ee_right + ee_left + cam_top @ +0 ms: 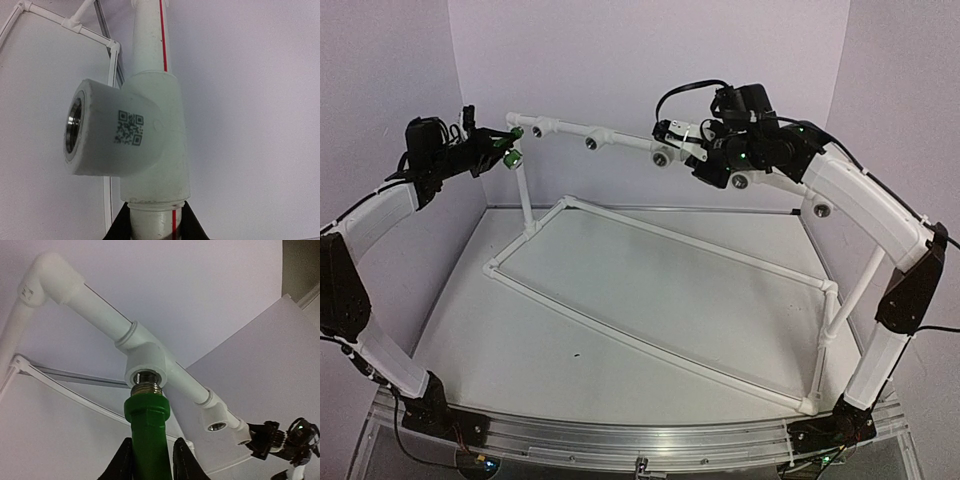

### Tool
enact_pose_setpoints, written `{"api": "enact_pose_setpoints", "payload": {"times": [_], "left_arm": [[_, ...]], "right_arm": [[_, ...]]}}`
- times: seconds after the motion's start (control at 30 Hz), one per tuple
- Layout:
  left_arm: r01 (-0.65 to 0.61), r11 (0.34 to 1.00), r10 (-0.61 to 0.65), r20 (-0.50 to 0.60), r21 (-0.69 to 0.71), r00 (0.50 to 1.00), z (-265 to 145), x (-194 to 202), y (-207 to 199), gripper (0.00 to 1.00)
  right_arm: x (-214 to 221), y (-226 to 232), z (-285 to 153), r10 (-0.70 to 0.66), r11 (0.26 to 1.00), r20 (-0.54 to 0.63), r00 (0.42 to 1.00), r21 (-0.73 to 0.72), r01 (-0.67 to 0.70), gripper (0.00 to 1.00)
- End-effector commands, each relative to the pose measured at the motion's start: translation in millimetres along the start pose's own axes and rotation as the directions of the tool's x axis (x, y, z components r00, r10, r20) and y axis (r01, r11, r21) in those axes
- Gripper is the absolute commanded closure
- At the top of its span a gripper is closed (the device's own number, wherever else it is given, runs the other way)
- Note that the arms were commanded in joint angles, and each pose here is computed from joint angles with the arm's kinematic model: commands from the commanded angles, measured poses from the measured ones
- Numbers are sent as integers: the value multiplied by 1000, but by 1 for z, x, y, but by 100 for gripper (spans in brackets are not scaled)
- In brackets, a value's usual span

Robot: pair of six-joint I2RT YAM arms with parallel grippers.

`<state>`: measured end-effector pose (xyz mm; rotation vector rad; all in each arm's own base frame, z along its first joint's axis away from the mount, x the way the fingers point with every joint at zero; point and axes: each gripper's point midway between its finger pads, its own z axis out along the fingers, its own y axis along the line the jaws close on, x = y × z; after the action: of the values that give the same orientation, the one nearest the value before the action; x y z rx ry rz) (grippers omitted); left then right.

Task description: Install the water faucets

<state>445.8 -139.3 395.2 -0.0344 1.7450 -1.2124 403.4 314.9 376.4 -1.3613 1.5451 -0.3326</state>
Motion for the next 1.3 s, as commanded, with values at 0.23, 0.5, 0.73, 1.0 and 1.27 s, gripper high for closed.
{"api": "enact_pose_setpoints", "payload": {"times": [0.23,0.5,0.73,1.0,1.27], "left_arm": [[210,964,-191,-124,166,974,18,-7,-25,100],[216,959,-196,-116,185,974,21,-14,-29,100],[231,956,-210,-128,183,969,23,-12,-27,100],[275,951,-259,-128,137,957,26,-6,-13,100],[305,940,-281,-162,150,946,30,-1,-10,100]], "right_arm": [[-9,34,-24,-20,990,58,998,-139,28,100],[-10,33,-26,-13,990,62,998,-138,21,100],[-11,34,-28,-16,989,73,997,-145,27,100],[-13,36,-34,-24,987,95,995,-155,39,100],[-15,35,-36,-22,987,104,994,-157,38,100]]}}
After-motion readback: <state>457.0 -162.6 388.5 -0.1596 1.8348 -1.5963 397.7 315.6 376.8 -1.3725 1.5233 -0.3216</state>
